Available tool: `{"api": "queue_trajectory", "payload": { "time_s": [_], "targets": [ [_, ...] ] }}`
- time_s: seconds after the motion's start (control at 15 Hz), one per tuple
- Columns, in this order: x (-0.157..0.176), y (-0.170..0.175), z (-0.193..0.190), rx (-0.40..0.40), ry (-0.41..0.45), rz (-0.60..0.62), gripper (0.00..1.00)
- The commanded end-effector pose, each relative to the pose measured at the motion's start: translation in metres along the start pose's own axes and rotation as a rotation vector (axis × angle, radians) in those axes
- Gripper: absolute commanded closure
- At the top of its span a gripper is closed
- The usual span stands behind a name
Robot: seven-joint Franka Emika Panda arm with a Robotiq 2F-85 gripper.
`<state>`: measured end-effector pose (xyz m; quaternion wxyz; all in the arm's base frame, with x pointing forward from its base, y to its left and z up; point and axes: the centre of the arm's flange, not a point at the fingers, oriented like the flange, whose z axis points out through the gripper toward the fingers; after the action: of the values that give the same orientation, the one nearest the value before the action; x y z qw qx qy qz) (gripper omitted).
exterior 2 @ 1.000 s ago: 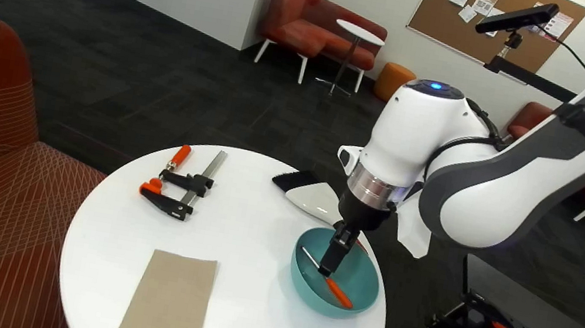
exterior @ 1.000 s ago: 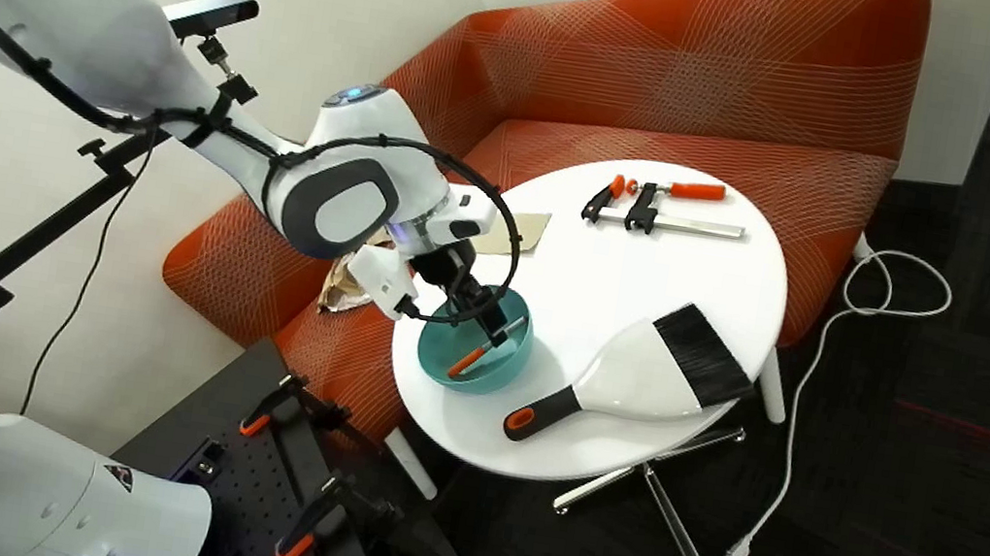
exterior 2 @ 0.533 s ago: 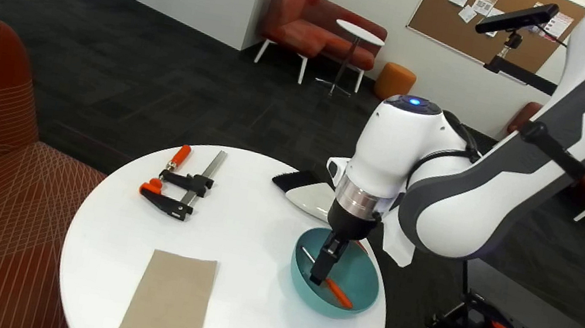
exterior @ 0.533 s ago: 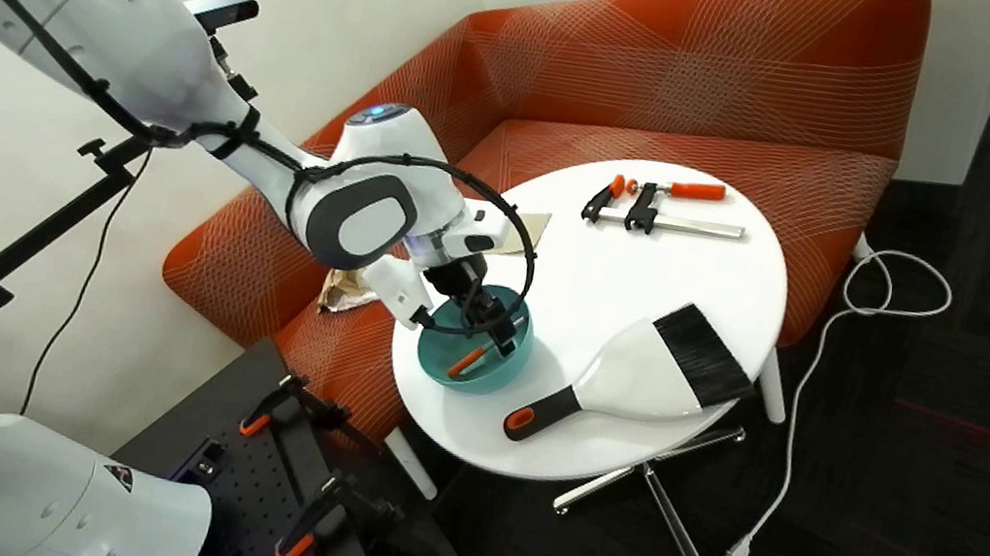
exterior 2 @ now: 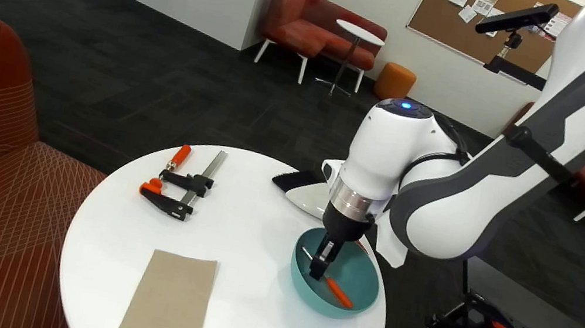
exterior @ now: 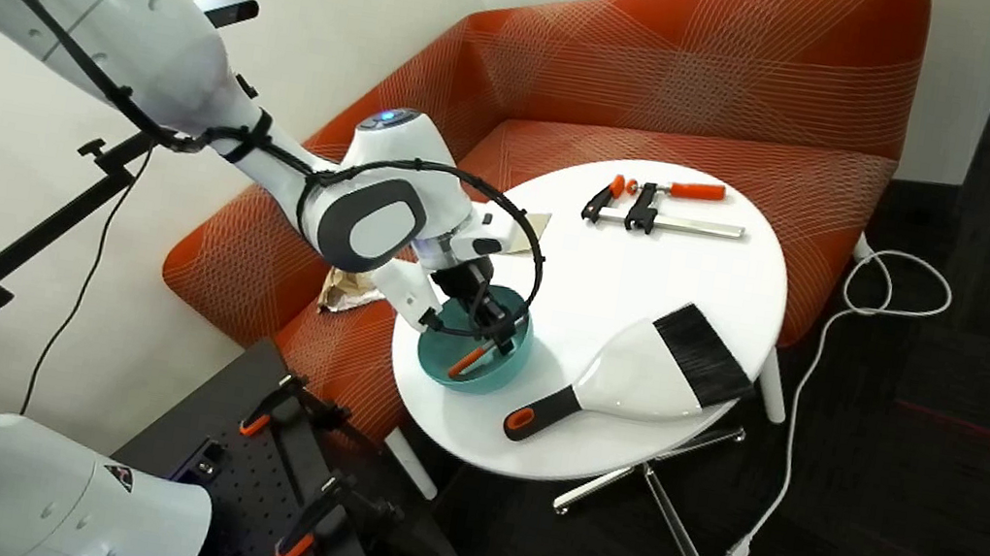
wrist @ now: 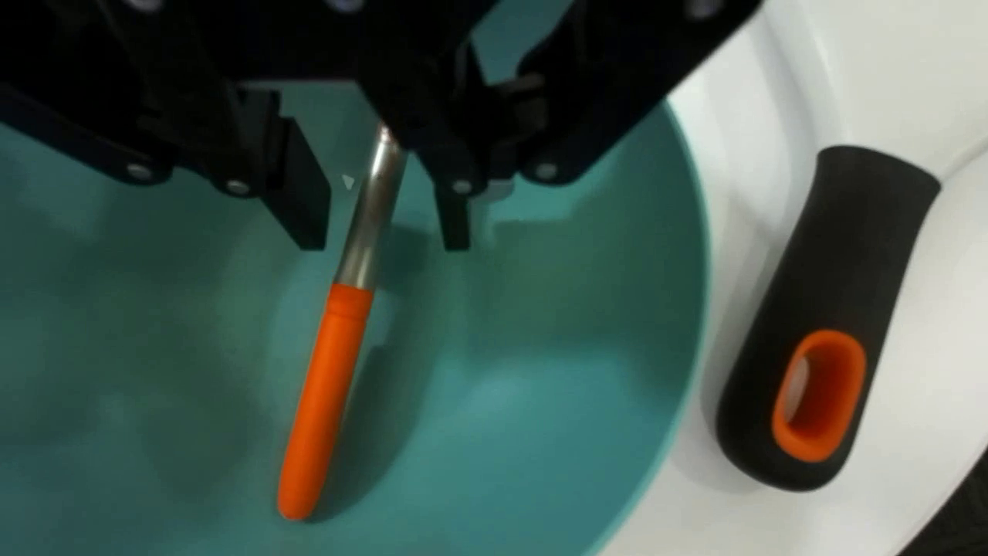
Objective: Take the marker out of the bowl and put it on the table
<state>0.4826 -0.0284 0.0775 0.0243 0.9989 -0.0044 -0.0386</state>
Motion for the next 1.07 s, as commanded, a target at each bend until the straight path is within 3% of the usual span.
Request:
{"api": "queue_trajectory", "payload": {
  "time_s": [0.0,0.13,0.73,1.0],
  "targets": [
    [0.005,-0.001,0.001,0.011,0.024,0.007,0.88],
    [0.004,-0.002,0.001,0.012,0.017,0.008,0.99],
    [-0.031,-0.025,-0.072,-0.023,0.044,-0.038,0.97],
    [-0.043,-0.038,-0.117,-0.054,0.126,-0.085,0.97]
  ]
}}
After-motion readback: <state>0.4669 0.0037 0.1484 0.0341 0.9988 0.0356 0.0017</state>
